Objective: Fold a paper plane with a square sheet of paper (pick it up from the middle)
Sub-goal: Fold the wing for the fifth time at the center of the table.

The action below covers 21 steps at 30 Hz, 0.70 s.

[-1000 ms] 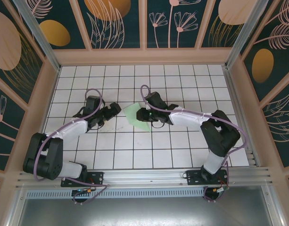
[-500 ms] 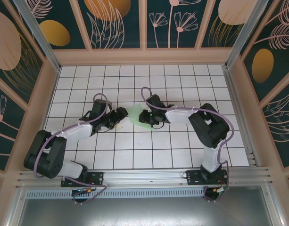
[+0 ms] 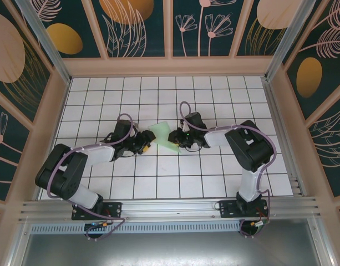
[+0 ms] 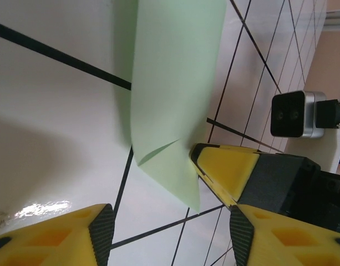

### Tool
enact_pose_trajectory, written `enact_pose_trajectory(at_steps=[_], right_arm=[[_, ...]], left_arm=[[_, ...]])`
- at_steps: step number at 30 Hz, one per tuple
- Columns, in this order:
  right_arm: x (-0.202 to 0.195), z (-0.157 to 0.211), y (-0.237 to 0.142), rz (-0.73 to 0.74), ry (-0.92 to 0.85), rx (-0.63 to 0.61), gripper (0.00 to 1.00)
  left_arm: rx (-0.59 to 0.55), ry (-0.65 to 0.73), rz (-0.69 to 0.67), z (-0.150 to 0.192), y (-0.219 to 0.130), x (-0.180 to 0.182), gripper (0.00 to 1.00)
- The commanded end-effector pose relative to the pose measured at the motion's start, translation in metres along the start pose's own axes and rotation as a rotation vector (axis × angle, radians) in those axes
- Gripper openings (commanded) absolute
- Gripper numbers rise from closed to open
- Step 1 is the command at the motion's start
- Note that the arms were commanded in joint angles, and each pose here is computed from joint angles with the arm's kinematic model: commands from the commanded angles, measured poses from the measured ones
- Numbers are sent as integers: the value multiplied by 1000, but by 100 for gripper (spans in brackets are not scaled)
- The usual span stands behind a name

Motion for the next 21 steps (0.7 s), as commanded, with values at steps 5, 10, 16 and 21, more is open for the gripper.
enact_pose_trajectory(at_steps=[5, 10, 16, 21], right_arm=[[-16, 9, -6, -5, 59, 51, 29], [-18, 10, -5, -15, 65, 61, 29], [-19, 10, -5, -17, 66, 65, 29], [-15, 11, -5, -46, 66, 85, 29]], left_arm=[[17, -8, 29, -3, 11, -5, 50], [31, -11, 24, -7, 20, -5, 44], [57, -7, 61, -10, 31, -10, 37], [87, -25, 67, -7, 41, -4, 35]])
Point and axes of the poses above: each hand's point on the last joint's axis, 136 mm out from that joint toward the fingers, its own y axis out along the fingers, its own x axis along the line the jaws close on, z = x × y, the point moved 4 cm from there along -y, back along the fingers, and after that the axes turned 11 degrees about y, right-handed, at the moved point
